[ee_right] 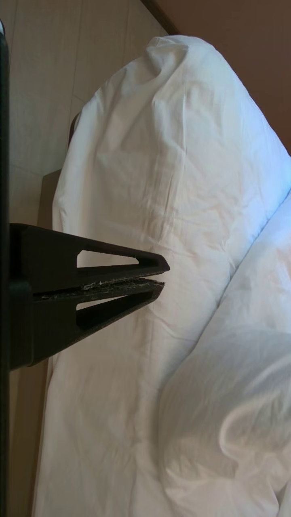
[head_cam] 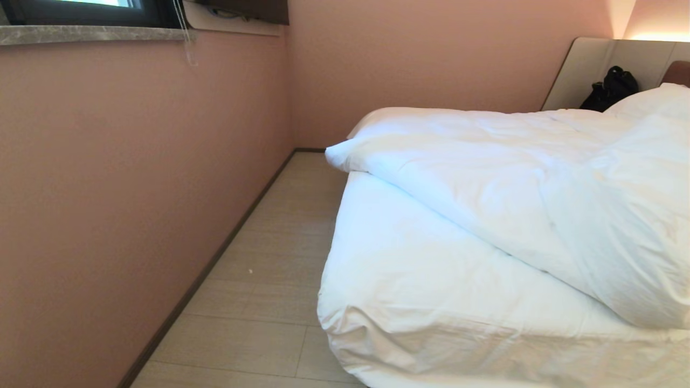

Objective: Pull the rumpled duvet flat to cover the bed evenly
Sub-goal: Hold the folded corner of the quilt

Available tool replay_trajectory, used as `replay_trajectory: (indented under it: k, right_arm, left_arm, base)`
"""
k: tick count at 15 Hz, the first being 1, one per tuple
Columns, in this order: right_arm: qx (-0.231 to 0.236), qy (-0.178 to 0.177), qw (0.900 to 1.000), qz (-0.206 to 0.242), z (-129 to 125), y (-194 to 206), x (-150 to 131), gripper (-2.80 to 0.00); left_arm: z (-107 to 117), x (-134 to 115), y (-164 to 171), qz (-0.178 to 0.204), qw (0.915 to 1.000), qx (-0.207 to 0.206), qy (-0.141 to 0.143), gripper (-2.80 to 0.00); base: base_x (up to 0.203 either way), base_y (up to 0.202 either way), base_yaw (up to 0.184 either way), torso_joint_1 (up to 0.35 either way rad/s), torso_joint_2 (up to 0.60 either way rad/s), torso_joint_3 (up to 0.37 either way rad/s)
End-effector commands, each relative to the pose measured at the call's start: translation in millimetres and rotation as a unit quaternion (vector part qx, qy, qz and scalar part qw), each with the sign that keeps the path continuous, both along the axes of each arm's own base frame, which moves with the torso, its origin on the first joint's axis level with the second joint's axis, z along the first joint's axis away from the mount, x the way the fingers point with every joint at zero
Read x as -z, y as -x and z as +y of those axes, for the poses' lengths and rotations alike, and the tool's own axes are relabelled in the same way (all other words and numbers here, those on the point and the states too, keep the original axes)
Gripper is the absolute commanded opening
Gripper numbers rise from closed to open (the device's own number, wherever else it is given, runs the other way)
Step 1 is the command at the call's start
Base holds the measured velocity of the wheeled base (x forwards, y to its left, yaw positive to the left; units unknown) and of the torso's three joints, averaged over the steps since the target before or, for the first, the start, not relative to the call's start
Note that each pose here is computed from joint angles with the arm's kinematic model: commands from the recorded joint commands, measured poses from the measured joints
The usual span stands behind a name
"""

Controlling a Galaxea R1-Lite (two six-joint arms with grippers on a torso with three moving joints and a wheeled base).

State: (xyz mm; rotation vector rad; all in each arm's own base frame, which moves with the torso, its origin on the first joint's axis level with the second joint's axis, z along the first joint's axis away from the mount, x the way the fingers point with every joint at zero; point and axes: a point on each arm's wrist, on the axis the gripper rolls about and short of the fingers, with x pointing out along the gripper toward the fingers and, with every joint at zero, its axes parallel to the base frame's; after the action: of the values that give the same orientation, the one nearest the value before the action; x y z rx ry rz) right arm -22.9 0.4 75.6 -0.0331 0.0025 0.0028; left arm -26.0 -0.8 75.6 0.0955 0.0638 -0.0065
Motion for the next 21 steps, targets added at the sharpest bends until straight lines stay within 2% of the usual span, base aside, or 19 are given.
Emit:
replay_trajectory:
  k: [1, 21]
  right_arm:
    - [0.0, 0.0, 1.0, 0.001, 0.0, -0.1, 0.2, -2.8]
    - [0.0, 0.0, 1.0, 0.0, 0.0, -0.1, 0.0, -2.8]
  left_arm:
    - [0.0, -0.4, 0.0, 0.0, 1.0, 0.001, -0.001, -2.8]
    - [-0.1, 0.0, -0.1, 0.001, 1.0, 0.001, 0.0, -2.8]
  base:
    - [0.0, -0.195, 0.0, 0.002, 0.01, 0.007]
    - [0.0, -0.194, -0.001, 0.002, 0.0, 0.002]
